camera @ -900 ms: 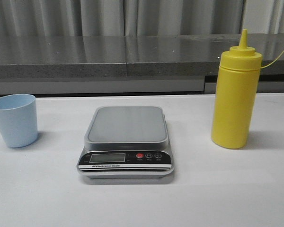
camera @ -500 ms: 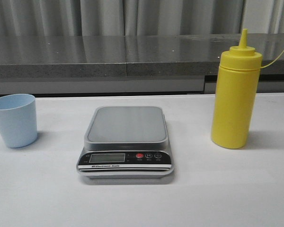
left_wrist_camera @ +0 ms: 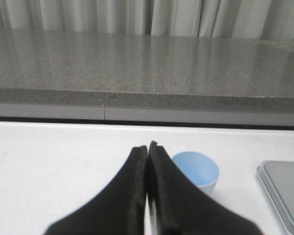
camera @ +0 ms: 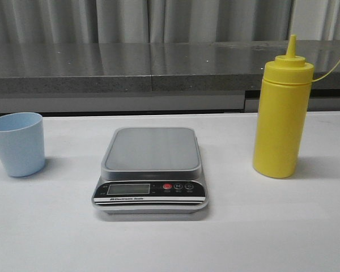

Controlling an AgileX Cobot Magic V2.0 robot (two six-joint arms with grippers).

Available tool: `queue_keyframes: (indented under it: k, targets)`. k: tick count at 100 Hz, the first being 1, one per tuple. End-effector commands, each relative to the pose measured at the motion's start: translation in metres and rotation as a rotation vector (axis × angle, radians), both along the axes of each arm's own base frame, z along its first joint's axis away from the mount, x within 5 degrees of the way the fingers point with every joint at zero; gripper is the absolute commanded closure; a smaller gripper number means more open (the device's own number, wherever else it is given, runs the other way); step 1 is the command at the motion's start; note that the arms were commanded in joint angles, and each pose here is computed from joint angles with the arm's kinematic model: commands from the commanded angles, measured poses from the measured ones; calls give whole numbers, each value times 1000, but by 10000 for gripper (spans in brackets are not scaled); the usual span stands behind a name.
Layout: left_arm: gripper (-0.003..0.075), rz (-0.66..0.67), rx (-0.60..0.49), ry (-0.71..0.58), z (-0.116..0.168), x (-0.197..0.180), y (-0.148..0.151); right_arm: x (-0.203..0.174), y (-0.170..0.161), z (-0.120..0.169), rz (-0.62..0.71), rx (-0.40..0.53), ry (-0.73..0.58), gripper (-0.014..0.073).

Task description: Pour seasoning into cup on scale with both arms

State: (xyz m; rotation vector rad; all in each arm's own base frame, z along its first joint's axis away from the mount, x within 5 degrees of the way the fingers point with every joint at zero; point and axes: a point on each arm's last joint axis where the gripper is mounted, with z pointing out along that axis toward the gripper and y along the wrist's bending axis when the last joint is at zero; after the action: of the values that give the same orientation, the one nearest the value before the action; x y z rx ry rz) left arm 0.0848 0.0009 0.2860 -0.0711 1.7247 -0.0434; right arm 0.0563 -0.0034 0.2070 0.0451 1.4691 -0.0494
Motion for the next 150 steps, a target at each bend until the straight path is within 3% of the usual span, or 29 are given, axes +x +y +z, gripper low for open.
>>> queue_keyframes:
  k: [1,28,35,48,61,86,139,150]
  targets:
    - [741,4,-1,-16,25,16,1,-4,1,15,4,-16,-126,662]
    - [718,-7,-11,250,37,81,2,-4,1,15,4,-16,-126,662]
    - [640,-8,-12,288,38,96,3,-4,1,15,4,-16,-126,662]
    - [389,-9,-15,346,36,123,4,-4,1,15,4,-16,-126,662]
    - [265,-14,-19,441,30,147,4,-4,1,15,4,-16,-126,662]
    - [265,-75,-22,652,14,191,-9,-4,1,15,4,-16,-126,662]
    - [271,-114,-35,790,-21,254,-24,-4,1,15,4,-16,-126,662]
    - [303,-115,-38,829,-32,266,-24,-4,1,15,4,-16,-126,662]
